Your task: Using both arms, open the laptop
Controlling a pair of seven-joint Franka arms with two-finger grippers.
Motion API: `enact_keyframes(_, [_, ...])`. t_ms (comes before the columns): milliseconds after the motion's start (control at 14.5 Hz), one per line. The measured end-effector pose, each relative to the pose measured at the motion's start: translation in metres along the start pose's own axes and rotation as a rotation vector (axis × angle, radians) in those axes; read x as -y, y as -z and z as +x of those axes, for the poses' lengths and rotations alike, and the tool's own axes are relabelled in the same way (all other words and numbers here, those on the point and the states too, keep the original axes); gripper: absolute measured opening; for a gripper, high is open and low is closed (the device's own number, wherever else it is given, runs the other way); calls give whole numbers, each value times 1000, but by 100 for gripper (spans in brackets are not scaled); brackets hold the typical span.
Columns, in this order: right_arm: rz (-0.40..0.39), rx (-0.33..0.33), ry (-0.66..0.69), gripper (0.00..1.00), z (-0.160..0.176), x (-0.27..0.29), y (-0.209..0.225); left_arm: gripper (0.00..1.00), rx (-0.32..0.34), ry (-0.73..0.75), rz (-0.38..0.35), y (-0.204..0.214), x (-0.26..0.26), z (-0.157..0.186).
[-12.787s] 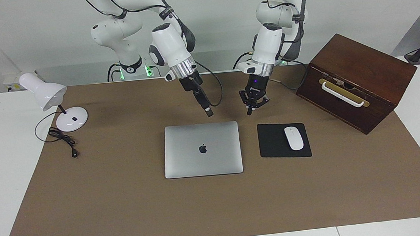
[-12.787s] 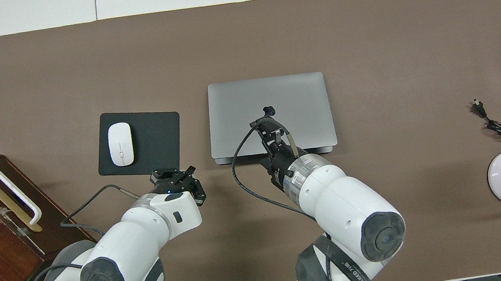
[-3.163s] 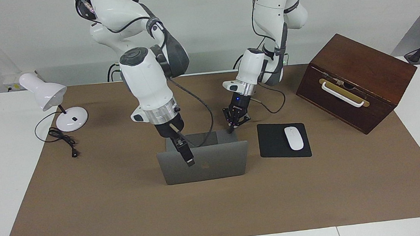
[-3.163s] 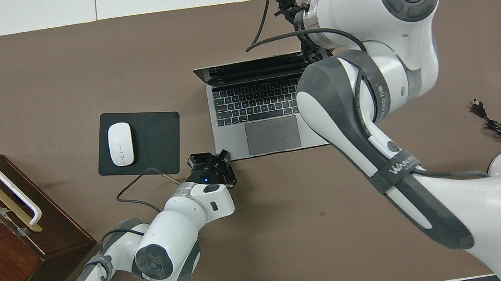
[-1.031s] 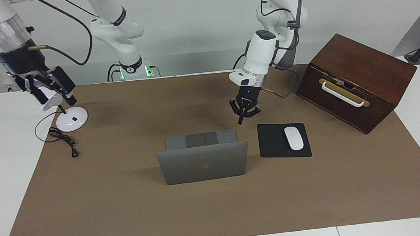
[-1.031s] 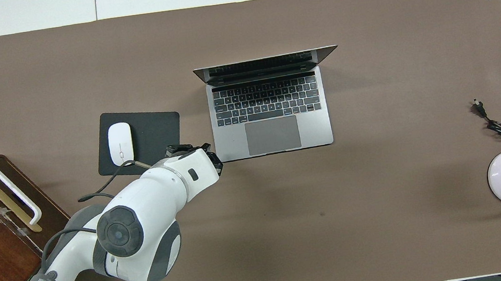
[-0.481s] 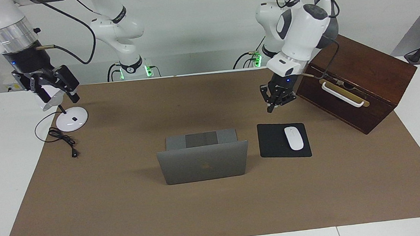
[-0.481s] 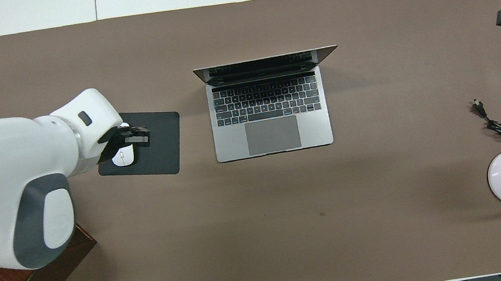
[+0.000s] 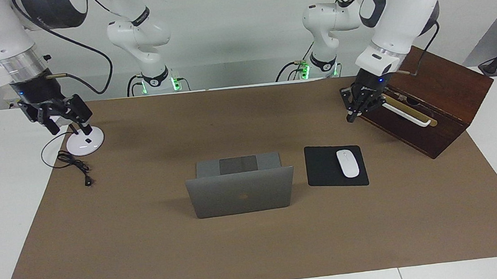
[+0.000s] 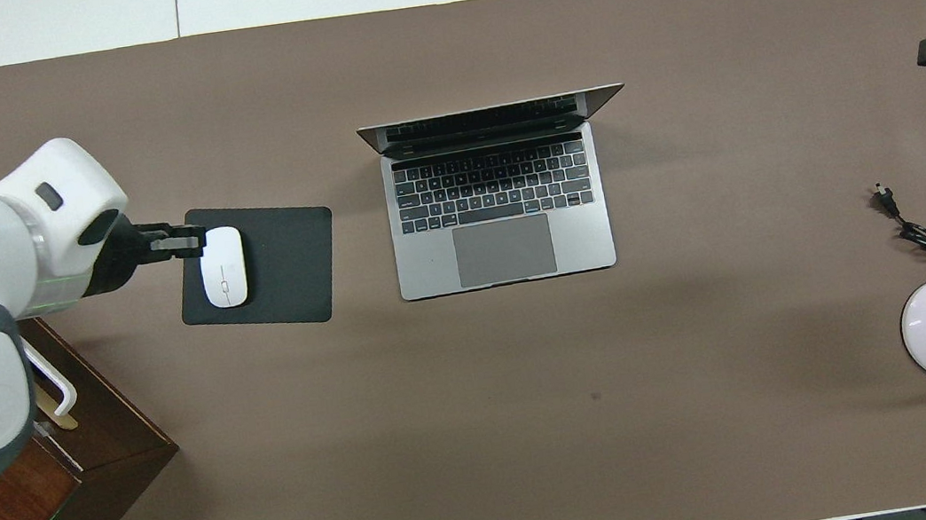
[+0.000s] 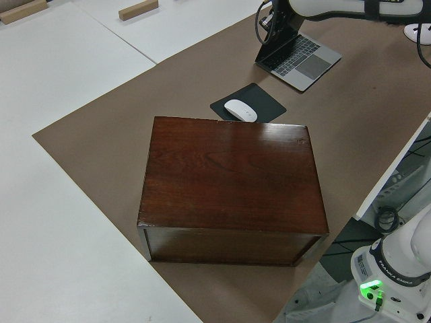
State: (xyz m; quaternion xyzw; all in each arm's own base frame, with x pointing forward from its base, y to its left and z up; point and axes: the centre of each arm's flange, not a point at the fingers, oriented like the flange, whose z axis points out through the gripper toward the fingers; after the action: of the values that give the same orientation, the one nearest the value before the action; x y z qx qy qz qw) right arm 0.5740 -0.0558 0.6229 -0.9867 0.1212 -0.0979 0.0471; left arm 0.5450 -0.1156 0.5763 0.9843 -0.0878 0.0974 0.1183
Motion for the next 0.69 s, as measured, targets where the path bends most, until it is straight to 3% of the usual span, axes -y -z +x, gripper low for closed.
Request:
enact_keyframes(344, [1,-17,0,100,-9,-2,-7,1,45,18,44,43,44,5])
enact_keyframes(619, [1,-14,23,100,-11,-2,-9,1,101,23,135,62,71,8])
enact_keyframes(688, [1,-14,22,100,-11,-2,-9,8,109,19,169,67,75,9])
